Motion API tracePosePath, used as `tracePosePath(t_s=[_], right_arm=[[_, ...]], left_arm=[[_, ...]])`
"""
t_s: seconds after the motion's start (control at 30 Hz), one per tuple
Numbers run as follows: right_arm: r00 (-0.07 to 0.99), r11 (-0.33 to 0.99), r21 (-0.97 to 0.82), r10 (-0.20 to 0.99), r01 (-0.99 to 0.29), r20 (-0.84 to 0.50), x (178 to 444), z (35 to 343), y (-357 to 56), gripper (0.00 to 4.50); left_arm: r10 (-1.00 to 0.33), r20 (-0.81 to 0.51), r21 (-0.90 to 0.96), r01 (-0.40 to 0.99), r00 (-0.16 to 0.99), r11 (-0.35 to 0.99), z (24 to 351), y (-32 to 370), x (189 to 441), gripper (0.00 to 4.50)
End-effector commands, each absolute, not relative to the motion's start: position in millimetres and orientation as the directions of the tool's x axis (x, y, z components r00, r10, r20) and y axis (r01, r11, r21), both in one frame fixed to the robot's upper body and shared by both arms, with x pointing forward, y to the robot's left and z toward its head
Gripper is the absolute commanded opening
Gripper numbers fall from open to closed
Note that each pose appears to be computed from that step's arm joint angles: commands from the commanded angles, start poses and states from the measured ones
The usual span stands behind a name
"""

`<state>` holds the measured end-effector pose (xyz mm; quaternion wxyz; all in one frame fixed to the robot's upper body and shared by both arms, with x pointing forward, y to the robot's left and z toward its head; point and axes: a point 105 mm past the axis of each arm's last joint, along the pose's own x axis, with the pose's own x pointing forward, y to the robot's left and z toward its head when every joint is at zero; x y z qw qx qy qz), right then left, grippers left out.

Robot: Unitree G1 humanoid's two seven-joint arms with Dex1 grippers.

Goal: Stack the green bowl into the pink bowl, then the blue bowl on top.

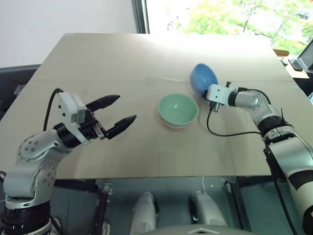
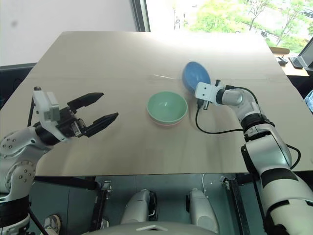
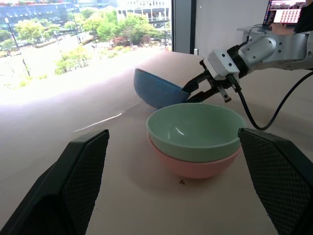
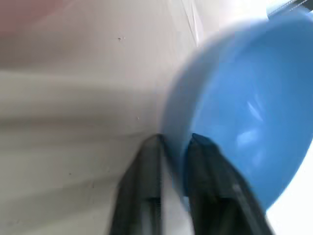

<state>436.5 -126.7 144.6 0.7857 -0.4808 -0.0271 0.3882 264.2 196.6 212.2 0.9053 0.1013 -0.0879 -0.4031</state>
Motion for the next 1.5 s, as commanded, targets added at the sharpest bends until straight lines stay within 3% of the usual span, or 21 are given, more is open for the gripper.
tracePosePath(t_s=[0.03, 0.23, 0.4, 0.47, 0.6, 0.83, 1.0, 1.17, 1.27, 1.5], right_arm=[[0.666, 0.346, -0.757, 0.73, -0.554, -0.154, 435.2, 190.8, -116.9, 0.04], [0.481, 0.3, -0.706, 0.874, -0.641, -0.066, 394.2, 237.2, -112.8, 0.04], [0.264, 0.111, -0.591, 0.947, -0.799, -0.18, 319.5, 235.4, -91.2, 0.04], [0.234, 0.09, -0.537, 0.95, -0.839, -0.207, 306.7, 229.8, -82.2, 0.04], [0.274, 0.115, -0.515, 0.93, -0.85, -0.245, 309.6, 215.3, -75.2, 1.27], [0.341, 0.218, -0.498, 0.925, -0.839, -0.17, 305.7, 227.0, -85.8, 4.2], [0.482, 0.391, -0.468, 0.872, -0.793, -0.088, 297.7, 225.9, -125.0, 4.2], [0.555, 0.472, -0.375, 0.817, -0.798, -0.153, 287.9, 209.2, -164.1, 4.2], [0.643, 0.593, -0.28, 0.753, -0.755, -0.139, 284.5, 204.3, -205.8, 4.35], [0.681, 0.625, -0.278, 0.7, -0.73, -0.215, 263.0, 195.1, -235.1, 4.35]], left_arm=[[-0.747, 0.098, 0.317, 0.691, 0.658, 0.65, 222.7, 195.3, 264.4, 4.5], [-0.72, 0.081, 0.313, 0.668, 0.69, 0.675, 214.6, 199.0, 272.9, 4.5], [-0.718, 0.079, 0.302, 0.67, 0.692, 0.679, 208.3, 197.6, 276.8, 4.5], [-0.722, 0.081, 0.299, 0.674, 0.688, 0.676, 207.6, 195.9, 278.4, 4.5], [-0.735, 0.085, 0.297, 0.687, 0.673, 0.664, 207.9, 191.3, 280.2, 4.5], [-0.739, 0.085, 0.289, 0.693, 0.668, 0.66, 206.4, 190.7, 280.2, 4.5], [-0.744, 0.066, 0.276, 0.704, 0.665, 0.654, 198.0, 187.8, 272.7, 4.5], [-0.739, 0.022, 0.267, 0.708, 0.673, 0.653, 188.3, 189.6, 265.1, 4.5], [-0.716, -0.006, 0.266, 0.691, 0.698, 0.672, 180.4, 198.1, 263.6, 4.5], [-0.69, -0.025, 0.255, 0.672, 0.723, 0.695, 176.3, 205.4, 263.7, 4.5]])
